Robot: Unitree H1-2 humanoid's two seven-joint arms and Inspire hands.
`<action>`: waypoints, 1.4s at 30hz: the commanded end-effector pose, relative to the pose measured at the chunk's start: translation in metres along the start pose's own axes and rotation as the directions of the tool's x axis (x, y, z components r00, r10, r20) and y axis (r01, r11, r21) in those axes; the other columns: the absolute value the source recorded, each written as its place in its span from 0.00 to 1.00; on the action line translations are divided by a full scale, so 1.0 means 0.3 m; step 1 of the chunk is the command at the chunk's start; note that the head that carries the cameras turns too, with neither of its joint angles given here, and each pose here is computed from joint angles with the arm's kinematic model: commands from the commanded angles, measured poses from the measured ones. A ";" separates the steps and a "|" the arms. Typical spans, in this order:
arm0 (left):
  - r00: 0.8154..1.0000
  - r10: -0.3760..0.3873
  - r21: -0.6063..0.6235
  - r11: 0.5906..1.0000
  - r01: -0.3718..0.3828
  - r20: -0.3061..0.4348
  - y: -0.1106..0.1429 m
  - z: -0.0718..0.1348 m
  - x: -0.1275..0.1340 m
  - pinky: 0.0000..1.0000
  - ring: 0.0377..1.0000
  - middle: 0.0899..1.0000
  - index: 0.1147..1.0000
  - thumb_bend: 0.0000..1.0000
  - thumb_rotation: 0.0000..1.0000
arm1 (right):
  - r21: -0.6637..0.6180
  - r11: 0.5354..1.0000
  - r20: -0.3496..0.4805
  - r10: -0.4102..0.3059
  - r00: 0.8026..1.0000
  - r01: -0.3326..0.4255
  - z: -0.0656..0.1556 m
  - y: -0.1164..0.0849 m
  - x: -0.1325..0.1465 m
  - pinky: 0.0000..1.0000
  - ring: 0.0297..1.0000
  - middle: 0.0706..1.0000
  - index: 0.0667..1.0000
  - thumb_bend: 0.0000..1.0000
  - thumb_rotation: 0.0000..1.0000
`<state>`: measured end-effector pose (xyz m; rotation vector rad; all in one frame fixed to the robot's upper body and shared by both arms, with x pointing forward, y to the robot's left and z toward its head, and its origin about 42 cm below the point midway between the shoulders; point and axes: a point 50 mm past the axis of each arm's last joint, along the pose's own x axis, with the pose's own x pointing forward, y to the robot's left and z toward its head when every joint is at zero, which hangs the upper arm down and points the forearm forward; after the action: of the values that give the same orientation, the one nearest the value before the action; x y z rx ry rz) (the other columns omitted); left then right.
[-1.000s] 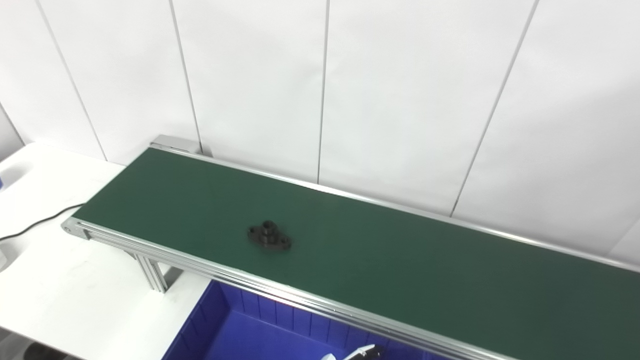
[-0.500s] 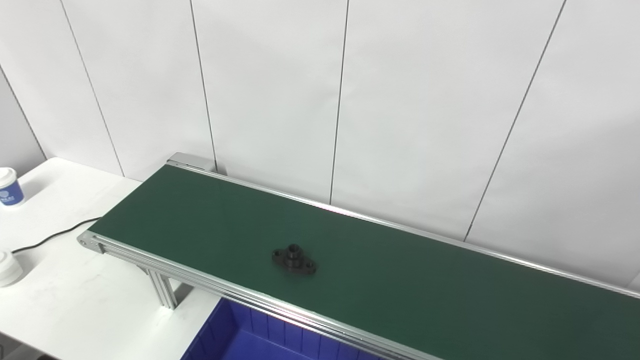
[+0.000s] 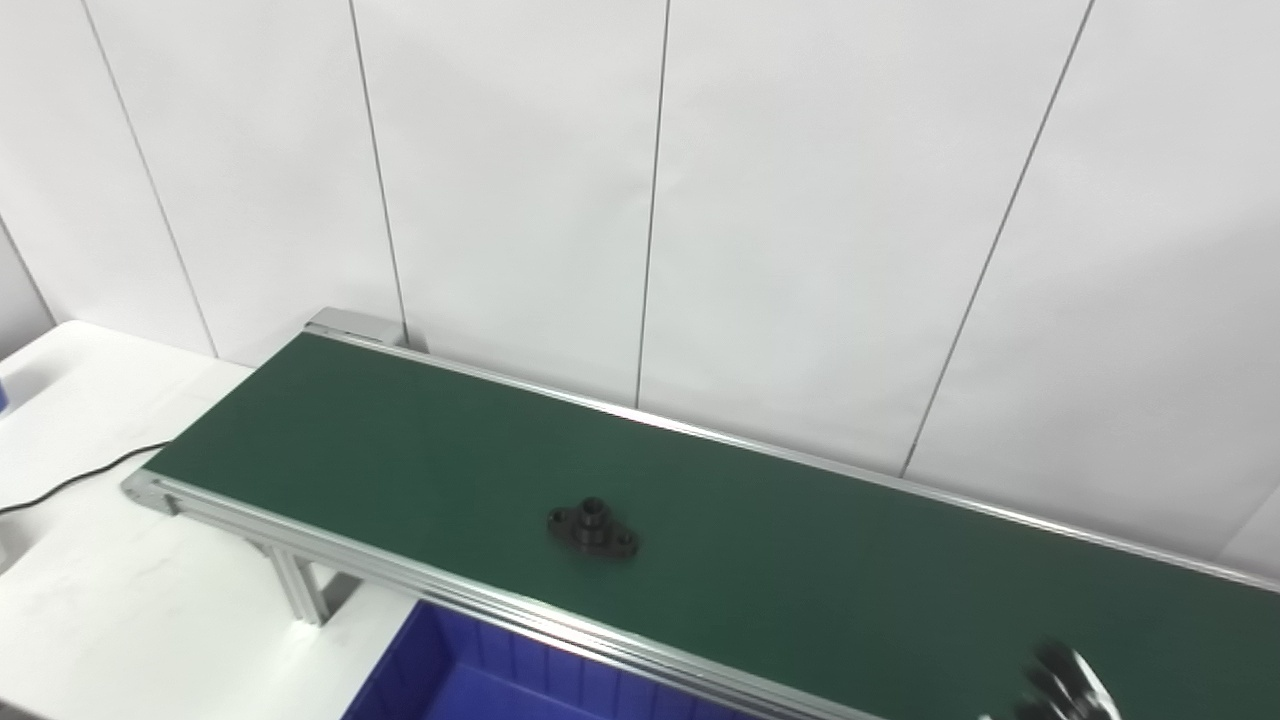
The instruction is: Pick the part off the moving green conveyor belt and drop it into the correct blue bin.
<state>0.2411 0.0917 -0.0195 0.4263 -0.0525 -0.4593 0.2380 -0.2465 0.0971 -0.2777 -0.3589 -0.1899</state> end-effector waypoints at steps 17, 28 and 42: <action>0.991 0.014 -0.004 1.000 -0.014 0.130 0.165 0.047 -0.001 0.80 0.83 0.84 0.84 0.65 0.20 | -0.108 0.980 0.117 0.180 0.977 -0.168 0.173 0.157 0.215 0.71 0.77 0.79 0.80 0.72 0.41; 0.989 0.014 -0.032 0.999 -0.009 0.145 0.249 0.059 0.014 0.76 0.81 0.82 0.83 0.68 0.21 | -0.205 0.937 -0.084 0.272 0.959 -0.284 0.252 0.270 0.329 0.71 0.78 0.81 0.82 0.73 0.35; 0.990 0.004 -0.024 1.000 0.000 0.143 0.272 0.057 0.034 0.75 0.79 0.81 0.81 0.69 0.16 | -0.374 0.833 -0.206 0.354 0.912 -0.408 0.171 0.397 0.469 0.69 0.76 0.79 0.80 0.72 0.24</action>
<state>0.2684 0.1491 0.0133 0.3876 -0.1090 -0.4836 0.3658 -0.1420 0.1450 -0.7214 -0.0539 0.1390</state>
